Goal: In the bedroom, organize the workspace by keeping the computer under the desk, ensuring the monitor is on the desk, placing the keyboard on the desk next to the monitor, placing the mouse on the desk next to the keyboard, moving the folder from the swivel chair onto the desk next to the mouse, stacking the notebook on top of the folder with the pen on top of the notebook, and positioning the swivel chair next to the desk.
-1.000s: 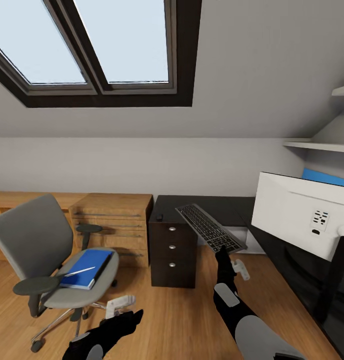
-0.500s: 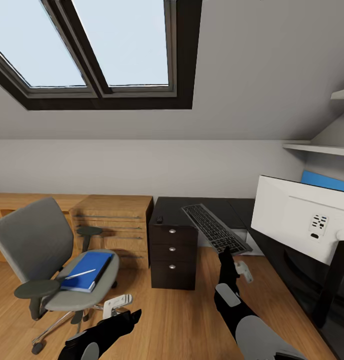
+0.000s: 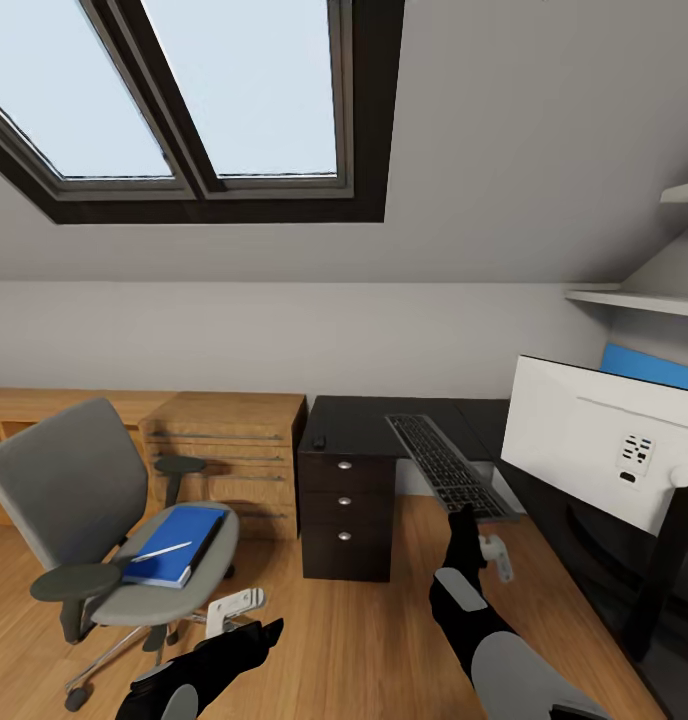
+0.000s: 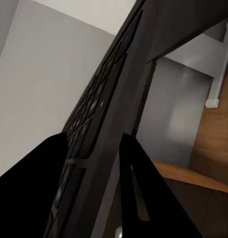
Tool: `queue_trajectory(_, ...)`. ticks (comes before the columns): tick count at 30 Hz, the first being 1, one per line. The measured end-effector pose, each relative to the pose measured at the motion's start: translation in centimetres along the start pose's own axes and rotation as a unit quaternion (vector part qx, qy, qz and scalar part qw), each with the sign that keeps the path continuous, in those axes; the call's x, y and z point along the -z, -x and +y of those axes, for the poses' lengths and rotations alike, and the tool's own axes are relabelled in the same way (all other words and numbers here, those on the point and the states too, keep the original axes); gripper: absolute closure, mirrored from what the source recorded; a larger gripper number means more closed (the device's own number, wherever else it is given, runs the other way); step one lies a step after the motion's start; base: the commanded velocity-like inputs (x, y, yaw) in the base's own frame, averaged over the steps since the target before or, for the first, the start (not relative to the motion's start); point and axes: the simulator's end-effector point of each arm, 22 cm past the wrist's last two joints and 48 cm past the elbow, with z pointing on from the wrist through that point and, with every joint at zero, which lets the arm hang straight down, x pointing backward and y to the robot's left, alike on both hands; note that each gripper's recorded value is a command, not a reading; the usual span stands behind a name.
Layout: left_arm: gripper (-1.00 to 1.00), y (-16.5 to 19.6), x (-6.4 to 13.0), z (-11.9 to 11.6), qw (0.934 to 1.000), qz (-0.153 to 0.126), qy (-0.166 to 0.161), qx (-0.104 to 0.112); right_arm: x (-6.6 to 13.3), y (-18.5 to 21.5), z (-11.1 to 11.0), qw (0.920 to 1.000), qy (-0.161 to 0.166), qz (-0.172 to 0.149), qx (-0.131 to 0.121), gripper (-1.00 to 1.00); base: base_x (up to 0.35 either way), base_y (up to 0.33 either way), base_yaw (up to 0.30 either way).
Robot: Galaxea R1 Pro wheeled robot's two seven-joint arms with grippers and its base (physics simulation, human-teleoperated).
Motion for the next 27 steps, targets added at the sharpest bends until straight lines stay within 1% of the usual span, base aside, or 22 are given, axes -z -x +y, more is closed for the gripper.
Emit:
queue_trajectory(4, -1.0, 0.0, 0.0, 0.0, 1.0, -0.001, 0.0, 0.0, 0.0, 0.0, -0.1, 1.0, -0.001, 0.0, 0.0, 1.0, 0.112, 0.0, 0.0)
queue_trajectory(13, -1.0, 0.0, 0.0, -0.1, 1.0, -0.001, -0.002, 0.0, 0.1, 0.0, -0.2, 1.0, -0.004, 0.0, 0.0, 1.0, 0.301, 0.0, 0.0)
queue_trajectory(15, -1.0, 0.0, 0.0, -0.1, 1.0, 0.0, -0.002, 0.0, 0.1, 0.0, -0.5, 0.9999, -0.011, 0.0, -0.001, 1.0, 0.32, 0.0, 0.0)
queue_trajectory(19, -1.0, 0.0, 0.1, -0.2, 1.0, 0.0, -0.004, 0.0, 0.2, 0.0, -1.8, 0.9991, -0.041, 0.001, 0.001, 1.0, 0.321, 0.0, 0.0)
queue_trajectory(22, -1.0, 0.1, 0.1, -0.2, 1.0, -0.001, -0.004, 0.0, 0.2, -0.1, -2.2, 0.9988, -0.049, 0.001, 0.002, 1.0, 0.309, 0.0, 0.0)
queue_trajectory(27, -1.0, 0.1, 0.1, -0.2, 1.0, -0.001, -0.005, 0.0, 0.2, -0.1, -2.3, 0.9986, -0.052, 0.001, 0.002, 1.0, 0.237, 0.0, 0.0)
